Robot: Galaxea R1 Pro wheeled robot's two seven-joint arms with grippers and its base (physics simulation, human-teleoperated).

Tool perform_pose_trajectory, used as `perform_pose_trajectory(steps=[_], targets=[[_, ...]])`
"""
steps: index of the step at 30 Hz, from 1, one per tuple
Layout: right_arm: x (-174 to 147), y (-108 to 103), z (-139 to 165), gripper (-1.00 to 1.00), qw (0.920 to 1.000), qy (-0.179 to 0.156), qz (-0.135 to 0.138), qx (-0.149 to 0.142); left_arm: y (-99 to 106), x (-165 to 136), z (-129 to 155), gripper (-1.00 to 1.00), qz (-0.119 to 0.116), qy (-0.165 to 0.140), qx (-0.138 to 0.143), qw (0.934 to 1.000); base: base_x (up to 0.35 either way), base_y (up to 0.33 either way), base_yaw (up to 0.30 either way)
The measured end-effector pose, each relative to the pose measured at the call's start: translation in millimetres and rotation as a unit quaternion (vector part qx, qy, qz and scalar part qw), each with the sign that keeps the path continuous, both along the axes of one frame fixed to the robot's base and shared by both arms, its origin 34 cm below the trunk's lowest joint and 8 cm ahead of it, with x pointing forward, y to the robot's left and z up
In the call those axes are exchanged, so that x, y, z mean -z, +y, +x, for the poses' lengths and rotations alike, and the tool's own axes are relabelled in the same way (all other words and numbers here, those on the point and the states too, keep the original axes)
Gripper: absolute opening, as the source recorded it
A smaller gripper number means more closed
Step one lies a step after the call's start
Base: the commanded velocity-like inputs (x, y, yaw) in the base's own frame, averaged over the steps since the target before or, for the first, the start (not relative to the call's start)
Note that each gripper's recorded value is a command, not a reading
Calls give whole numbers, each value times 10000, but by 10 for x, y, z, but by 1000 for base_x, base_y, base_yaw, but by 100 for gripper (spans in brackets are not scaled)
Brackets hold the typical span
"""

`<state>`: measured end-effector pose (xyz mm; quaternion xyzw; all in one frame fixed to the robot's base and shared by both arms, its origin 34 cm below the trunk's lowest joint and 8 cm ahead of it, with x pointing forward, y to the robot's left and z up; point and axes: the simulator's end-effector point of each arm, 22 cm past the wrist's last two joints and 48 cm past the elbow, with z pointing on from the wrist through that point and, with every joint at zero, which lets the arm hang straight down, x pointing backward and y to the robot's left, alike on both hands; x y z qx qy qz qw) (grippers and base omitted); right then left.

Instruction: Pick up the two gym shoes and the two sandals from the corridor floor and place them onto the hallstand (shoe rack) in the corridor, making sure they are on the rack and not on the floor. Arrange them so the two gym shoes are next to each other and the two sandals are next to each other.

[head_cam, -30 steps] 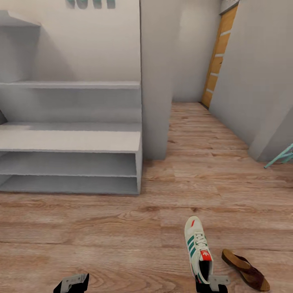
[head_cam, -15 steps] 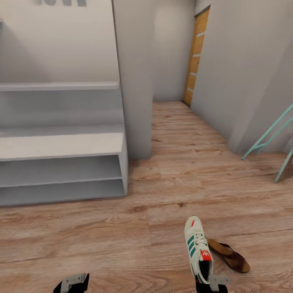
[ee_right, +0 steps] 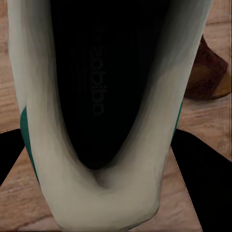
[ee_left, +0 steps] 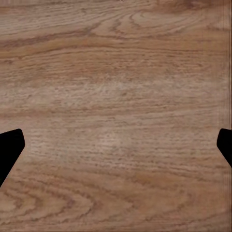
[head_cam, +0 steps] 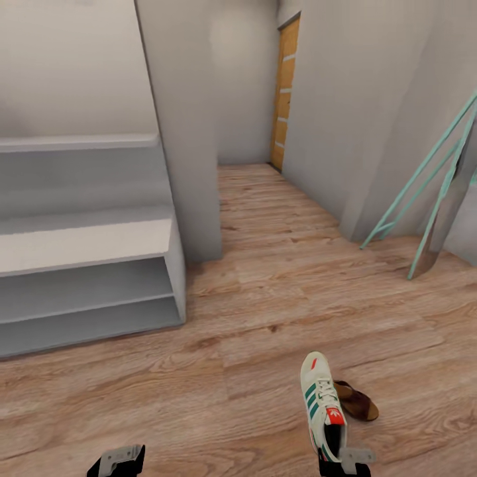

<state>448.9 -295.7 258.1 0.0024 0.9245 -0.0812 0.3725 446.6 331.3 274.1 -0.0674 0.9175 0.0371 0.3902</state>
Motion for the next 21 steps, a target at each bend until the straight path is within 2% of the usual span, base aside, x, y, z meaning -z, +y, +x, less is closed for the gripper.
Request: perform_pose_trajectory(steps=[21], targets=[[0,0,0,-100,10000,0,0,0,0,0,0,100,0,0,-1,10000,0,0,-265]])
